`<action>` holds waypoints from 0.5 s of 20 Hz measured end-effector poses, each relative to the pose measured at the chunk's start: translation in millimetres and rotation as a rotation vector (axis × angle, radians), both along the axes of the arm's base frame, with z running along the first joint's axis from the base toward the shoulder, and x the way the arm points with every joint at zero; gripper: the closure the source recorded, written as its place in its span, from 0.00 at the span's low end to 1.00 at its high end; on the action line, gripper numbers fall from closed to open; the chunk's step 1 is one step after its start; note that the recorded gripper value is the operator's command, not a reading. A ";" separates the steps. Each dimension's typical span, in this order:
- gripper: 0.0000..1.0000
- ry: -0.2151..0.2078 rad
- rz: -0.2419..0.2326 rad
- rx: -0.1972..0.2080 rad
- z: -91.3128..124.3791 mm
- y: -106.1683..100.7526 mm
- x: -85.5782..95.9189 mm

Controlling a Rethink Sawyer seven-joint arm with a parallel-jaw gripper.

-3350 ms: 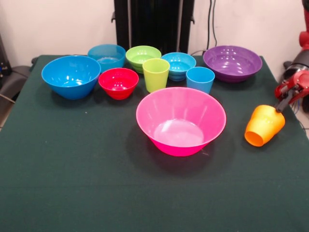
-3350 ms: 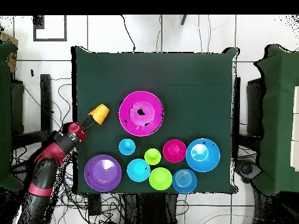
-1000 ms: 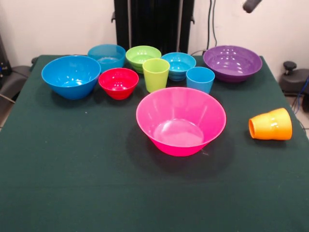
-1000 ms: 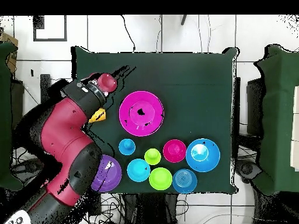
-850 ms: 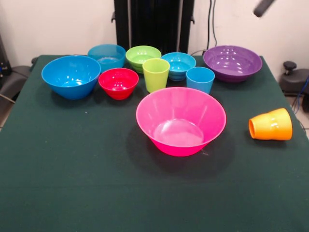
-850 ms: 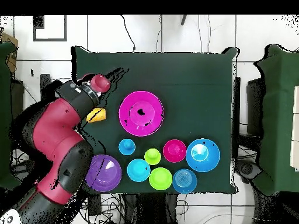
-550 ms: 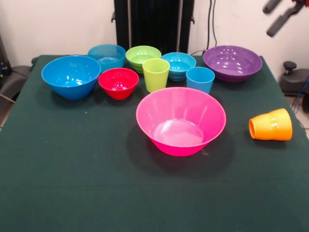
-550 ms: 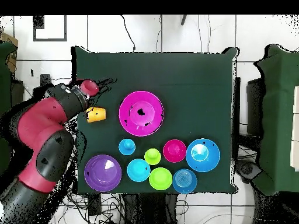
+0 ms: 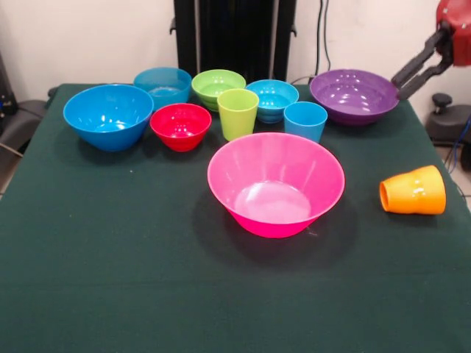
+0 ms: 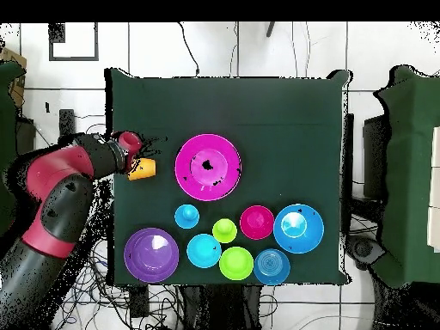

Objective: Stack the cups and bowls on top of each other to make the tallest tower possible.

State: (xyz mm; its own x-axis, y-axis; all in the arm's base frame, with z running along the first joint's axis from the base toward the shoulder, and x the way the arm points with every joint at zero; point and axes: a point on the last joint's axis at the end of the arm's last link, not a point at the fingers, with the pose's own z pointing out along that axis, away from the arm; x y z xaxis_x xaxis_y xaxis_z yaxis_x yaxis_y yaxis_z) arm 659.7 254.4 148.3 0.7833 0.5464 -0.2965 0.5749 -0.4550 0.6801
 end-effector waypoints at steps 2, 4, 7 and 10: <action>0.00 0.005 -0.004 -0.024 -16.1 -0.7 -0.6; 0.00 0.002 -0.006 -0.033 -21.7 -0.9 0.5; 0.00 -0.017 -0.028 -0.052 -34.2 -0.5 7.6; 0.00 -0.044 -0.061 -0.053 -43.8 0.9 18.1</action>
State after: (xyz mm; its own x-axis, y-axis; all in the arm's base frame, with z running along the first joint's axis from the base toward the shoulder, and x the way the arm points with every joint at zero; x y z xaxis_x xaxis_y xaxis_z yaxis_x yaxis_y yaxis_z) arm 677.7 255.3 104.5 0.8274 0.4818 -0.2885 0.5164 -0.4510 0.7280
